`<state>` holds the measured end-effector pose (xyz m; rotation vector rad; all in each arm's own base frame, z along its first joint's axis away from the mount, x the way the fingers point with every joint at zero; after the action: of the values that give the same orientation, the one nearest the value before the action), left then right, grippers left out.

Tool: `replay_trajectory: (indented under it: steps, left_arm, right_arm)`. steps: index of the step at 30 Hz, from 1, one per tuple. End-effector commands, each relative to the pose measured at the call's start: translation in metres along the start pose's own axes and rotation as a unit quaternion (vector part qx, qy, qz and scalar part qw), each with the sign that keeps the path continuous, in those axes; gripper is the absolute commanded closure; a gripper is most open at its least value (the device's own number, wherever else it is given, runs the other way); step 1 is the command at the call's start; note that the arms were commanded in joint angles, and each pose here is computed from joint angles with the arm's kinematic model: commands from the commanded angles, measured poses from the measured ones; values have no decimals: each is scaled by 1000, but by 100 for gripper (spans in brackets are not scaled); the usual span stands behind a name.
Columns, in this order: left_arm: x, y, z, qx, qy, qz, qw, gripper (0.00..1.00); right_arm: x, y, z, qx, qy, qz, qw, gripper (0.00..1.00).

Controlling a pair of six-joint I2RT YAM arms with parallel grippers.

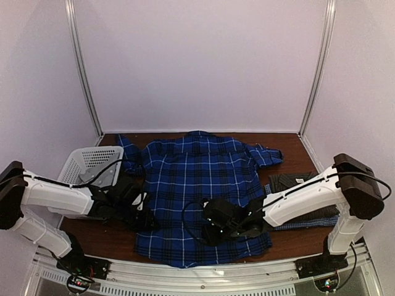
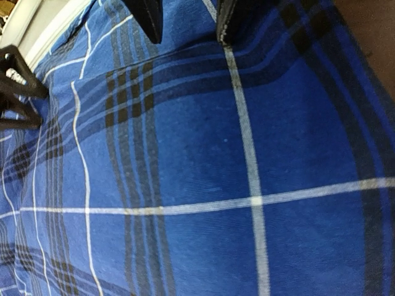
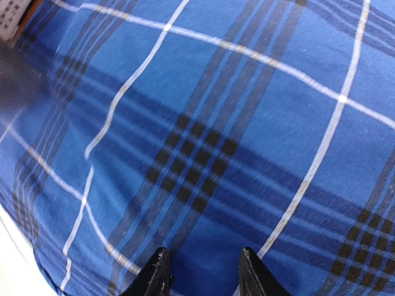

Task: Fold and stack the long sleeve shirts
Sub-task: Smooth out the flattened shirt at the center of the board.

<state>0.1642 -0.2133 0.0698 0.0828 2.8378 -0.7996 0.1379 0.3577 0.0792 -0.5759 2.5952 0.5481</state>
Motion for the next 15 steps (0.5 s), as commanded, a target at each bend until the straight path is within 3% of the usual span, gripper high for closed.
replay_trajectory:
  steps: [1,7,15]
  left_arm:
    - [17,43,-6,-93,-7,-43,995,68]
    - [23,69,-21,-149,-10,-59,987,68]
    - [13,57,-31,-133,-30,-42,990,68]
  right_arm:
    - [17,21,0,-26,10,5,1000,60]
    - [7,23,-30,-35,-15,20,999,58]
    - [18,-31,-61,17,-33,79,996,56]
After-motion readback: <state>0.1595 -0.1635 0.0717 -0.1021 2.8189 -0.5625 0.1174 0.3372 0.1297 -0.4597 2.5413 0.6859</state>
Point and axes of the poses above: each gripper's point midway between its finger pads, its own z axis out along the fingers, its own y axis along the line the jaws close on, x = y × z, the point moved 6 cm from there along -z, back along the fingers
